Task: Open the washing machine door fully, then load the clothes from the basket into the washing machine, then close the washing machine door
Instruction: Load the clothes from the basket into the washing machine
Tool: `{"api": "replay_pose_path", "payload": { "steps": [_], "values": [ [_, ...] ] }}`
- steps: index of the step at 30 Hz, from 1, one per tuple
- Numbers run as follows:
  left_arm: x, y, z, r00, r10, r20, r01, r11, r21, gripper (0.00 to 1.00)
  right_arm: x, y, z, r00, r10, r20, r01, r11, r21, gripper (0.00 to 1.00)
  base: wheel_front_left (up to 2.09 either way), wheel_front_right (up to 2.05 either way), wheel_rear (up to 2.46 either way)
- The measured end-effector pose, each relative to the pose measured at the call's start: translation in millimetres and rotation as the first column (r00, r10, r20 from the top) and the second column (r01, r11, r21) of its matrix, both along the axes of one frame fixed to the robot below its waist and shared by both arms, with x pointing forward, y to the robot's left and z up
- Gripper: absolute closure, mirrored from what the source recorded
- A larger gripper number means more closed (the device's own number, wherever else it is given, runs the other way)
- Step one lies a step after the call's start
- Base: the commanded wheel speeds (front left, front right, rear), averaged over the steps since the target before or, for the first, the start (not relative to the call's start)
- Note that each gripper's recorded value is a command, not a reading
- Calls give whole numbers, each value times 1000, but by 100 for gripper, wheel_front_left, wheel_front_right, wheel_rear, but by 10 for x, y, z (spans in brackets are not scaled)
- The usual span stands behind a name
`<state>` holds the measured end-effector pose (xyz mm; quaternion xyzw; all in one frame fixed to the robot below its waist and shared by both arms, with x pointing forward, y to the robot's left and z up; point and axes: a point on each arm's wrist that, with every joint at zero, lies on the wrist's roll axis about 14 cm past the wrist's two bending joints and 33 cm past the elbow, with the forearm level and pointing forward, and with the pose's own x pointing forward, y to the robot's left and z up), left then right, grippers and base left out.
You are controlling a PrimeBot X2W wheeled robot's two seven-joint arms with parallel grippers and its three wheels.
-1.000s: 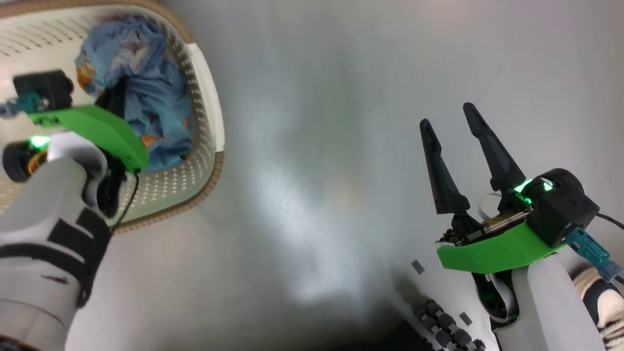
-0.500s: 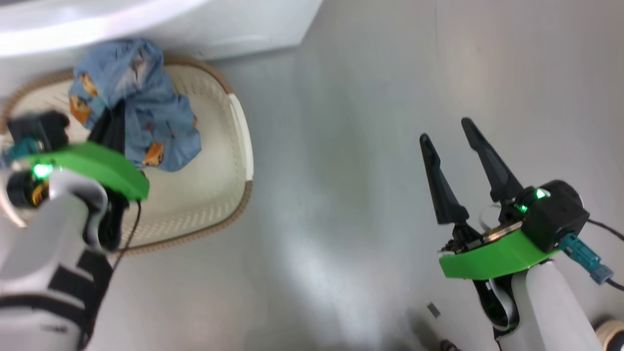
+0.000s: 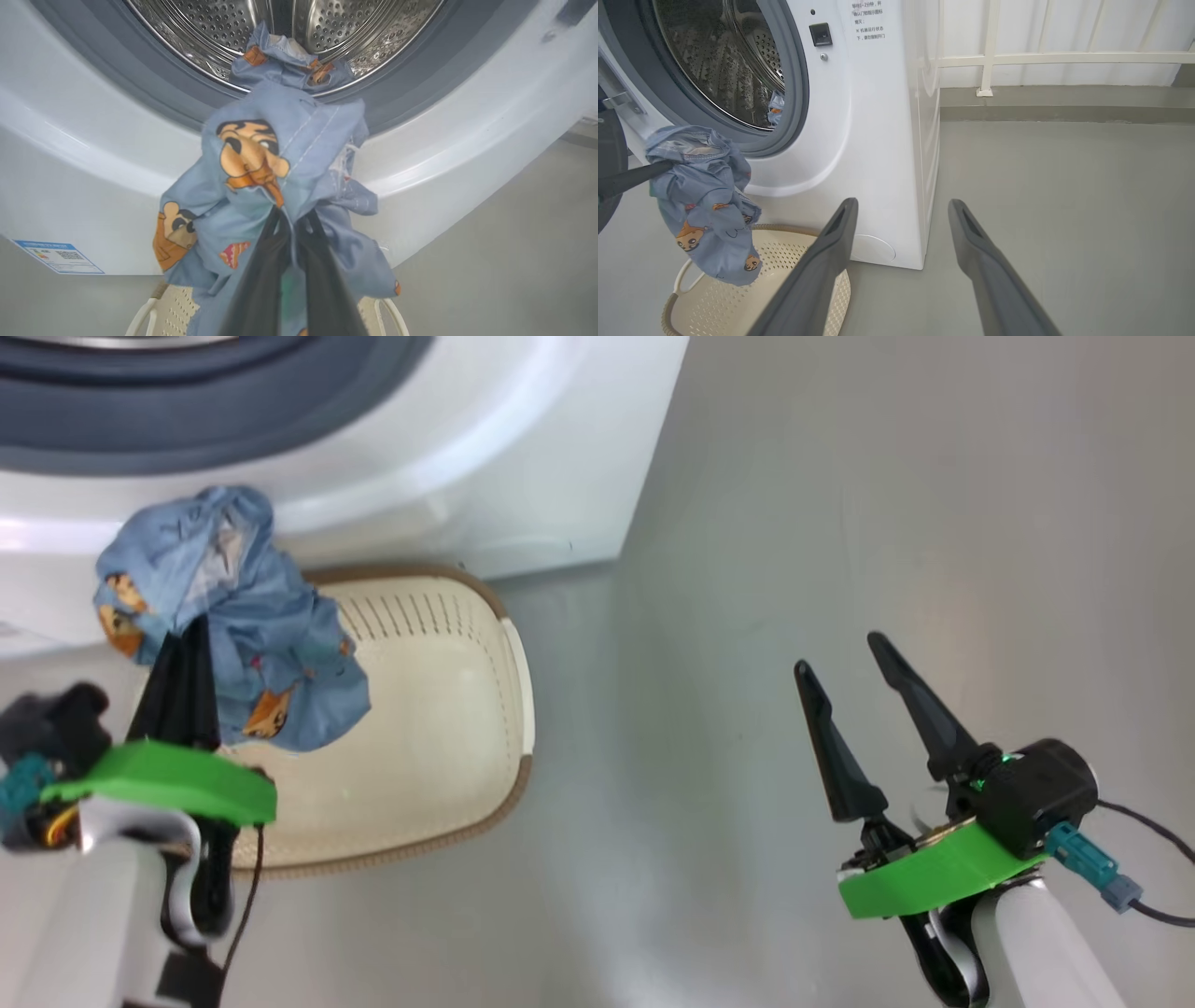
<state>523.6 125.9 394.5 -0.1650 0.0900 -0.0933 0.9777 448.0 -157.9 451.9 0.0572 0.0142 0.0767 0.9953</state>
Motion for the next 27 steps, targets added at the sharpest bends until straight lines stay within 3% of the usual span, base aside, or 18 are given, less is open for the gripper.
{"api": "replay_pose_path", "payload": {
  "steps": [12, 27],
  "values": [
    [-333, 262, 990, 963, 68, 259, -89, 993, 72, 100, -279, 111, 341, 998, 26, 63, -28, 999, 23, 0, 0, 0, 0],
    [-941, 513, 1368, 932, 89, 351, -163, 969, 187, 100, -614, 129, 663, 990, 29, 138, -34, 999, 35, 0, 0, 0, 0]
  ]
}}
